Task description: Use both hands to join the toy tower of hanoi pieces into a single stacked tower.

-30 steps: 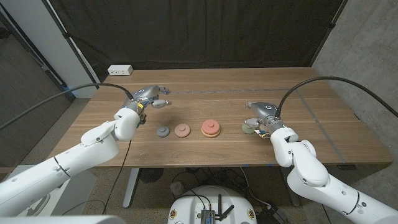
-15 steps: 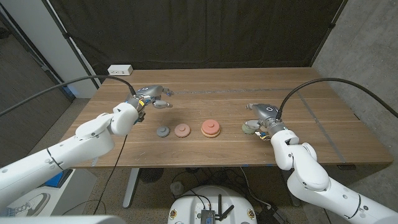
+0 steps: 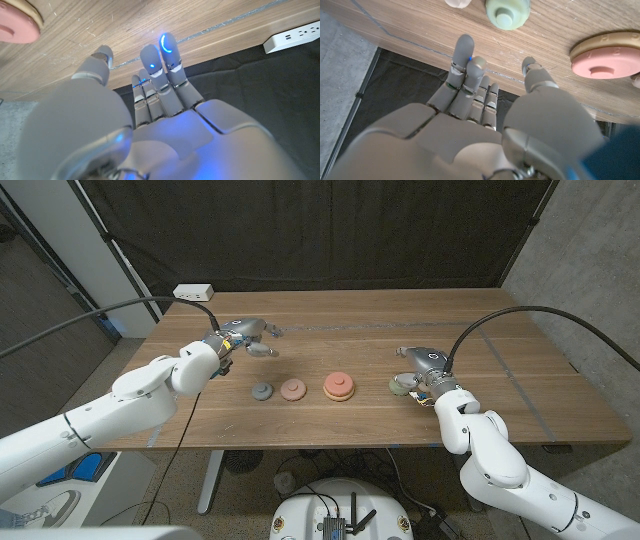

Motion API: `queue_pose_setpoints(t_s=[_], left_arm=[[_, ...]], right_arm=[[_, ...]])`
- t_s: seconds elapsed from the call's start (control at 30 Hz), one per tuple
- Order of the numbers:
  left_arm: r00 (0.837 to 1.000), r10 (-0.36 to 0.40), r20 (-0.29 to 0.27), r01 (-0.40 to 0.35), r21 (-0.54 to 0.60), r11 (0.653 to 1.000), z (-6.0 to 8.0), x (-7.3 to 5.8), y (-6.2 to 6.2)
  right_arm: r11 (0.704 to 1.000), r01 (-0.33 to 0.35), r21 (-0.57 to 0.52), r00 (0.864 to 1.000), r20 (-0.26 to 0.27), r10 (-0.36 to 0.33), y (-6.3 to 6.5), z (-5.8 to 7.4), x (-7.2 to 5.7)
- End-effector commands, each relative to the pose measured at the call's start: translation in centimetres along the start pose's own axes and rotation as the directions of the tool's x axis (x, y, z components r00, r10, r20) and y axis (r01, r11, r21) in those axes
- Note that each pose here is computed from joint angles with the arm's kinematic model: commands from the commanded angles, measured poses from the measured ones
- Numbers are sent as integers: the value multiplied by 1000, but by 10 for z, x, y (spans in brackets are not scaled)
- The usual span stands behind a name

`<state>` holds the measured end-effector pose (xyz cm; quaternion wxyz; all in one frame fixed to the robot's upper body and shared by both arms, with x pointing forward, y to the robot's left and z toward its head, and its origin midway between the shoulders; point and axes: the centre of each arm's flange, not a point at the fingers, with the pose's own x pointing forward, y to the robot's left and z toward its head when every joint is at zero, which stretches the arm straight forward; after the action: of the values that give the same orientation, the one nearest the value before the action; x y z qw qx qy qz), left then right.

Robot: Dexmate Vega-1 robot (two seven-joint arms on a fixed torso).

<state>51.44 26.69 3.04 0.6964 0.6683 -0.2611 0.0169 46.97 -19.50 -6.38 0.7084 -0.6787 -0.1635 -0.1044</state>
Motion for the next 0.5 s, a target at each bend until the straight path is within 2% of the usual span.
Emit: queue_pose_setpoints(t_s=[0.03,0.23,0.5], left_arm=[[996,-51,68,50,13,999,10,-6,-4],[992,-86,91,83,27,996,14,-8,-8],[986,-127,108,123,43,991,19,-11,-18]], right_arm=[[1000,-4,8,1000,-3,4,2,2,3],[1000,1,12,1000,-5,-1,1,2,3],[1000,-4,7,1000,-10,5,0,1,2]])
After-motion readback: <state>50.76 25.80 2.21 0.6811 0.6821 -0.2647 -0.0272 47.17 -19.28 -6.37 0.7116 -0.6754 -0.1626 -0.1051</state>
